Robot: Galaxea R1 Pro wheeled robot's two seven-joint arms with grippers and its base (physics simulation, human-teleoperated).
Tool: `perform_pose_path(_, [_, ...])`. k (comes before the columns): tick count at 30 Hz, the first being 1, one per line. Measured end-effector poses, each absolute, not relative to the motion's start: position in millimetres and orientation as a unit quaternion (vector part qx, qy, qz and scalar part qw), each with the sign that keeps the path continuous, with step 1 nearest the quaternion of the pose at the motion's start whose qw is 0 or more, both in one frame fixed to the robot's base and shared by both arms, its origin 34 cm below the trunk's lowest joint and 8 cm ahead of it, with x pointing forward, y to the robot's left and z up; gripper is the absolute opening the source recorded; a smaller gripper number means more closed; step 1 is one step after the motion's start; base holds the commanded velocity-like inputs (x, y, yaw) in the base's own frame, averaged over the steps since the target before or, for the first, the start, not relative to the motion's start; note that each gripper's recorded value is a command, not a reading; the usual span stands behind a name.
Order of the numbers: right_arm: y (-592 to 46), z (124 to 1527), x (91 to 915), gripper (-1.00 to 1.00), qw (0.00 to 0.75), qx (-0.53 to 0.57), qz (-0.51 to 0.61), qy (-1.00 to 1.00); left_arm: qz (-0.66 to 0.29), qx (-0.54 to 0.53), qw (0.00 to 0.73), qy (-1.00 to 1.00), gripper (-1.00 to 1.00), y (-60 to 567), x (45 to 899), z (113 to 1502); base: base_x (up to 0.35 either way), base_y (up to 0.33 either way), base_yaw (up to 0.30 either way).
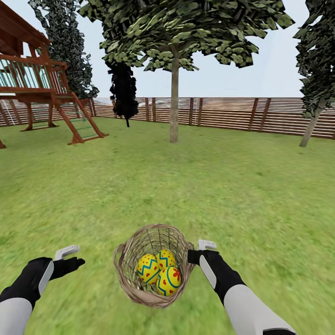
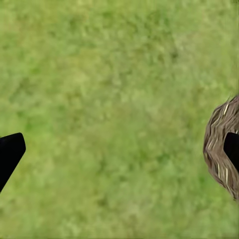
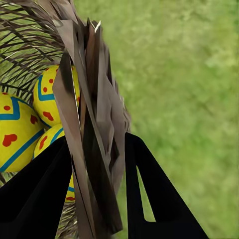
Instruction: Take the three Easter eggs out of the wicker basket on the lawn in the garden, then place them on the lawn next to a single tree (choose any tree) so that all three eggs are next to the same tree and none are left in the basket.
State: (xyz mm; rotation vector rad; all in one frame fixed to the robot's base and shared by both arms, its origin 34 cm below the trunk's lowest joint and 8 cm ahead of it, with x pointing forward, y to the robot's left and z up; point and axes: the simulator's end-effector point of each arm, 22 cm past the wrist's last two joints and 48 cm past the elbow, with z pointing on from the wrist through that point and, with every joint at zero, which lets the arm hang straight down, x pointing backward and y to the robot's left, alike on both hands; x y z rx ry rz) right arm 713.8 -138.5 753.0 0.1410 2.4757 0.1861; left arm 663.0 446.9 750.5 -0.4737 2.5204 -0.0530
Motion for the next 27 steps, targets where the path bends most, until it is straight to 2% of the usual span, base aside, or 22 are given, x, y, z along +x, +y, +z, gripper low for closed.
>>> perform_pose_path(27, [-138.7, 753.0, 713.8, -1.00, 0.322, 0.054, 0.070, 0.943, -0.019, -0.177, 0.288, 0.941, 1.00, 447.5, 664.2, 751.4, 0.326, 0.000, 0.000])
